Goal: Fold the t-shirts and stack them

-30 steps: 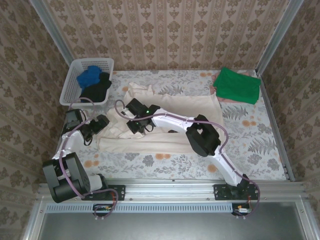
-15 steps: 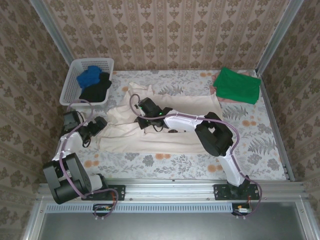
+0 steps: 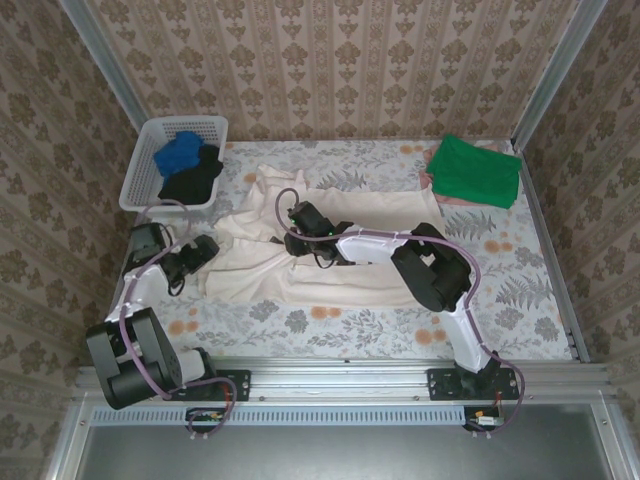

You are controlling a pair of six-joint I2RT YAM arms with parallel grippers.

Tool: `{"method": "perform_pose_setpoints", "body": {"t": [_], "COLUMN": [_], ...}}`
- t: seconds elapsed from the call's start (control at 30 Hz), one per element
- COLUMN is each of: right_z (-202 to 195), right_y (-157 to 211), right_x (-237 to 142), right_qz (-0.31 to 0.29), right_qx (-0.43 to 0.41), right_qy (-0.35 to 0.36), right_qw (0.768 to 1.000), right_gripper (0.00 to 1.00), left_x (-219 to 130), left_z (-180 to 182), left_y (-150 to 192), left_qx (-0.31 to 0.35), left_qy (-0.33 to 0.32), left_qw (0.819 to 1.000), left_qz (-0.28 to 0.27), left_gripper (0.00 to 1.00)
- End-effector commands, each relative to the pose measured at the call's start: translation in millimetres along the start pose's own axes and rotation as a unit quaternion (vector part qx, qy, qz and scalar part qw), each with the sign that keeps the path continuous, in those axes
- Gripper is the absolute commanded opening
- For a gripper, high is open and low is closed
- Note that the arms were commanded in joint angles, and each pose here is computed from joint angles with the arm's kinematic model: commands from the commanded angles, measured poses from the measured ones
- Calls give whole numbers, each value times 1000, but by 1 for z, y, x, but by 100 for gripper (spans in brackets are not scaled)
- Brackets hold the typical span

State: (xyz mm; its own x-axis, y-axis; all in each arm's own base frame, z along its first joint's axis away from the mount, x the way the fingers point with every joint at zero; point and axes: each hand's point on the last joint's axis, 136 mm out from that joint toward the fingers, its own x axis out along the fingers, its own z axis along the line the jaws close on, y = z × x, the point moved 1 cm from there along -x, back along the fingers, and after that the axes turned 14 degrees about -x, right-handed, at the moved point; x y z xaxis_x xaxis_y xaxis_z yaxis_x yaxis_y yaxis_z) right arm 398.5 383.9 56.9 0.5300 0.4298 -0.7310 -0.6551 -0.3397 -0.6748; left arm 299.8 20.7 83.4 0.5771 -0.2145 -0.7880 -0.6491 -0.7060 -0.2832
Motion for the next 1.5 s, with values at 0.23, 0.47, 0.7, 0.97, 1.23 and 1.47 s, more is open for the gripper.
{"method": "perform_pose_setpoints", "body": {"t": [0.23,0.47,0.7,0.97,1.23,1.47], "right_z": [-26,-41,-72,-85,-128,-240], "right_y": [53,150,203,199,98,41], "right_x": [-89,-113,-145,-175,-213,-196], "right_qz": [63,172,225,241,107,87], "right_qx": [4,12,48,22,80,135], "right_qy": [42,113,173,152,132,235], "right_qw": [997,978,957,958,982,959], "right_gripper": [52,67,78,89,93,80], "left_x": [13,48,50,37,-20,-8], "left_z": [-60,-34,8,21,-40,-160], "left_y": [17,38,54,38,-1,-32], "left_qx": [105,108,59,16,76,196], "left_qy": [-28,-78,-104,-89,-58,27], "left_qw": [994,990,990,994,995,979], "left_qz": [11,49,70,66,-27,-48], "left_gripper": [100,100,100,100,100,100]}}
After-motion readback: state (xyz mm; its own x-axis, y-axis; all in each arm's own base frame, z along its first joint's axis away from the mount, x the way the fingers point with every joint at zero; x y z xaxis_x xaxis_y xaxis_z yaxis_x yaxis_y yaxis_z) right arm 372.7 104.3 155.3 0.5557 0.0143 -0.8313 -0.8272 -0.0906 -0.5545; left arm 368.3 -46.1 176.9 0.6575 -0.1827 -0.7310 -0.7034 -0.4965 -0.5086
